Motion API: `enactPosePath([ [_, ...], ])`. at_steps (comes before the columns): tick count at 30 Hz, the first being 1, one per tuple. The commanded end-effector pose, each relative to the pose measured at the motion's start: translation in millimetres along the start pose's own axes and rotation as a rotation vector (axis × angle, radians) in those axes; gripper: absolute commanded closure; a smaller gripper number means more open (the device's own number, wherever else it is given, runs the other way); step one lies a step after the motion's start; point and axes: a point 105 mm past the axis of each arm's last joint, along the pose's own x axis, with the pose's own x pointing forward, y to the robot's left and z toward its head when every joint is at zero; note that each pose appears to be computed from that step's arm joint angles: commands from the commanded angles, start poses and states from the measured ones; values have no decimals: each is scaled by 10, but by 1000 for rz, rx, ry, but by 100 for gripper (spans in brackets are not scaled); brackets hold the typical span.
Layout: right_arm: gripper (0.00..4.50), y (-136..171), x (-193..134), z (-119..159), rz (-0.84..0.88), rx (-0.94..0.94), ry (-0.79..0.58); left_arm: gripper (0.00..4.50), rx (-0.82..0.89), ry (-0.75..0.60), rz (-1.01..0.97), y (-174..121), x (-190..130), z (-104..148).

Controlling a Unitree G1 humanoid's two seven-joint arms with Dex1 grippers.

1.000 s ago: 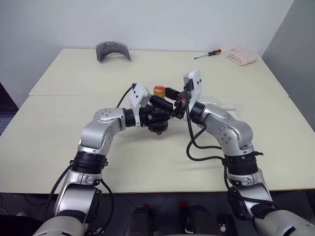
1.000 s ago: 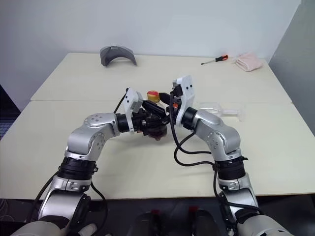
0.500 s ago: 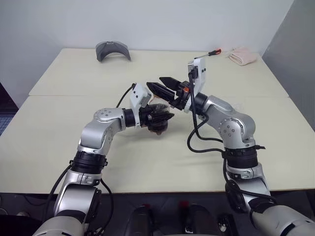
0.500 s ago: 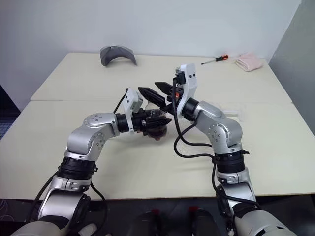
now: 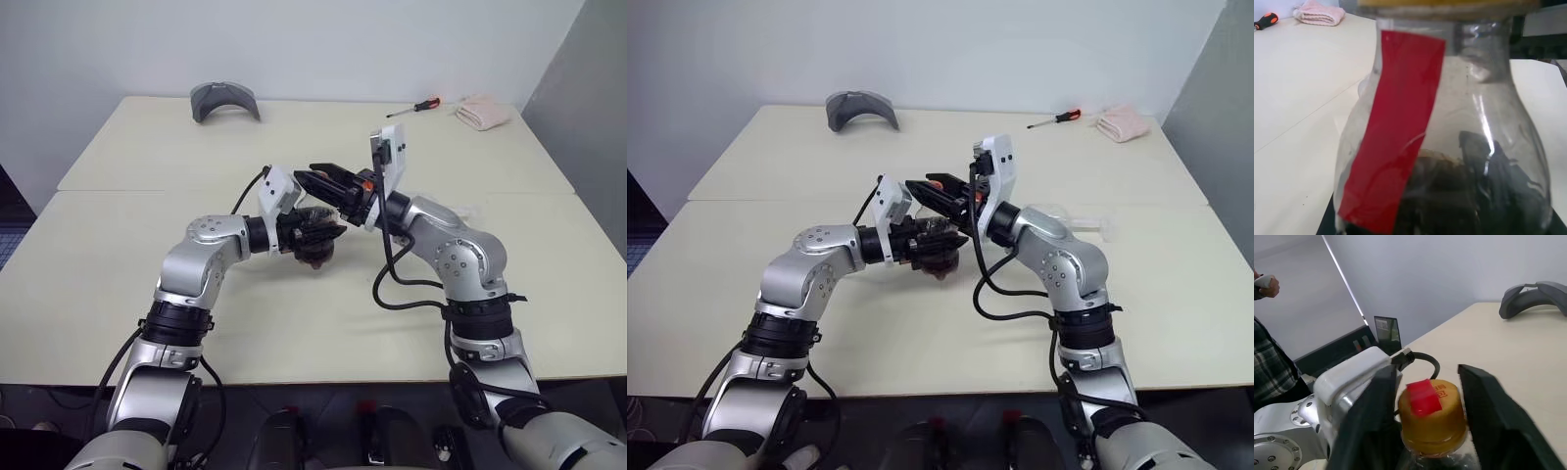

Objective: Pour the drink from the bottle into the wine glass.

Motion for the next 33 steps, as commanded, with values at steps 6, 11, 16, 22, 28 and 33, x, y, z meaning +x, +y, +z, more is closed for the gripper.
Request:
enactPosePath([
  [6,318,165,2,114,81,-58,-34,258,75,-78,-68,-163,-1,309],
  [11,318,435,-21,229,258,-28,-56,258,53,-102,-188,-435,-52,411],
  [16,318,597,-73,200,383,-23,-15,258,57,-87,-303,-657,-177,434],
  [22,318,767,-147,156,527,37,32,258,84,-68,-406,-805,-294,377],
  [28,318,808,-146,130,548,24,50,258,95,-64,-420,-828,-311,370],
  [33,242,726,-143,144,499,33,47,258,105,-62,-401,-781,-299,361],
])
